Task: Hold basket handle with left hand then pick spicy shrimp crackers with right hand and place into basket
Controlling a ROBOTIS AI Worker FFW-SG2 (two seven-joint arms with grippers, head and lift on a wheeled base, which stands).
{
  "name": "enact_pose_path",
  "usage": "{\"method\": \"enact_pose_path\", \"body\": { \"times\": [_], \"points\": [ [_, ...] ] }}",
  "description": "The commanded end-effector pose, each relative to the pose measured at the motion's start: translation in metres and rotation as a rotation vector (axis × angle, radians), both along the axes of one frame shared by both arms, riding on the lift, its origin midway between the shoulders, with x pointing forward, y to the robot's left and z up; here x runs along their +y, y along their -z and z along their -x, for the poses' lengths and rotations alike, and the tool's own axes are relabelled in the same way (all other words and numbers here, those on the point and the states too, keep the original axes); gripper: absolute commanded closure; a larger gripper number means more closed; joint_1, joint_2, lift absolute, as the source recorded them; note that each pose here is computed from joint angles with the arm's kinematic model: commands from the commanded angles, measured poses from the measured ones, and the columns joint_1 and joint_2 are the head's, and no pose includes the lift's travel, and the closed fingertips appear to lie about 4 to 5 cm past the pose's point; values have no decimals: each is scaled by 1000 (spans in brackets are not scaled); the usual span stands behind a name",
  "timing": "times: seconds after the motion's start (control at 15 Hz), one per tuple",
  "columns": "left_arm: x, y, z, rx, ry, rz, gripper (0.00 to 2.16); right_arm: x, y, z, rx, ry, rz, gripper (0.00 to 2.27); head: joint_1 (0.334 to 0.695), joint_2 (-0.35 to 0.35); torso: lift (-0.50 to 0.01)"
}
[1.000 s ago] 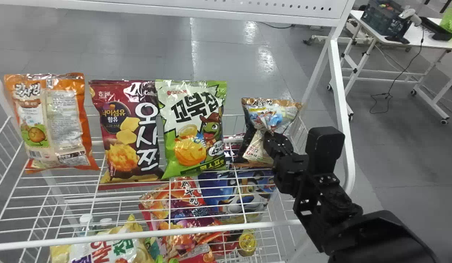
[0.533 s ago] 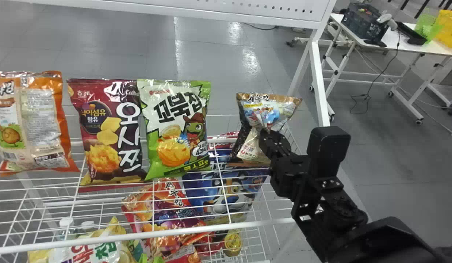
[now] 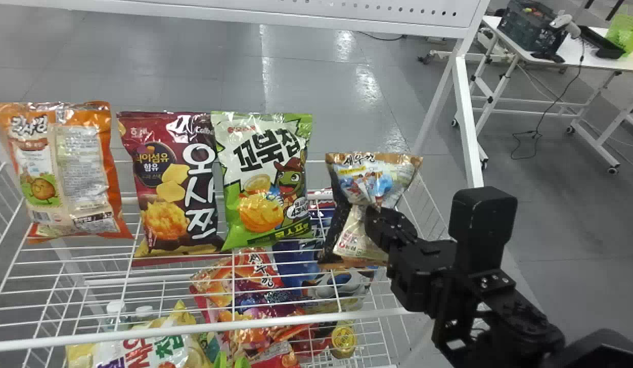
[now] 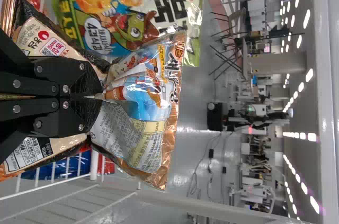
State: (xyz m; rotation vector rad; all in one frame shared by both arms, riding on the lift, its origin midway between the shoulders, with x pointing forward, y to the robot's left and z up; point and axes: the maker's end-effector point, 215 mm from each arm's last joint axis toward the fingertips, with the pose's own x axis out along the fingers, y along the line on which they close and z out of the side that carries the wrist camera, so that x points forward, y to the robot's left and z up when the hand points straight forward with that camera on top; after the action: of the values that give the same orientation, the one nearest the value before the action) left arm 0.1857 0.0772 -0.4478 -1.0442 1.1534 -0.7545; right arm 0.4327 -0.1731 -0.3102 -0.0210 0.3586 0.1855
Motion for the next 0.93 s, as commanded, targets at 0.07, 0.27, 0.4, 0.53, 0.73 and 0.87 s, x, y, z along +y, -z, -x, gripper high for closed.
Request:
{"method": "enact_pose_path", "body": {
  "times": [0.07,0.27,0.4,0.53,0.73,0.87],
  "points": [
    [-2,0,0,-1,4,-3,1895,11,22,44,162,-43,31,1649,695,-182,-37],
    [-2,-2,1,-5,5,-2,1895,21,36,78,269,-85,63,1649,695,-182,-37],
    [-3,-3,1,-7,6,0,1895,24,42,100,328,-110,82,1649,695,-175,-37],
    [-4,-5,1,-13,8,1,1895,24,50,126,400,-127,114,1649,695,-174,-37],
    [-4,-7,3,-14,10,0,1895,31,61,160,493,-178,138,1649,695,-189,-37],
    [-2,-6,5,-12,6,-5,1895,46,56,167,491,-217,114,1649,695,-195,-37]
  ]
}}
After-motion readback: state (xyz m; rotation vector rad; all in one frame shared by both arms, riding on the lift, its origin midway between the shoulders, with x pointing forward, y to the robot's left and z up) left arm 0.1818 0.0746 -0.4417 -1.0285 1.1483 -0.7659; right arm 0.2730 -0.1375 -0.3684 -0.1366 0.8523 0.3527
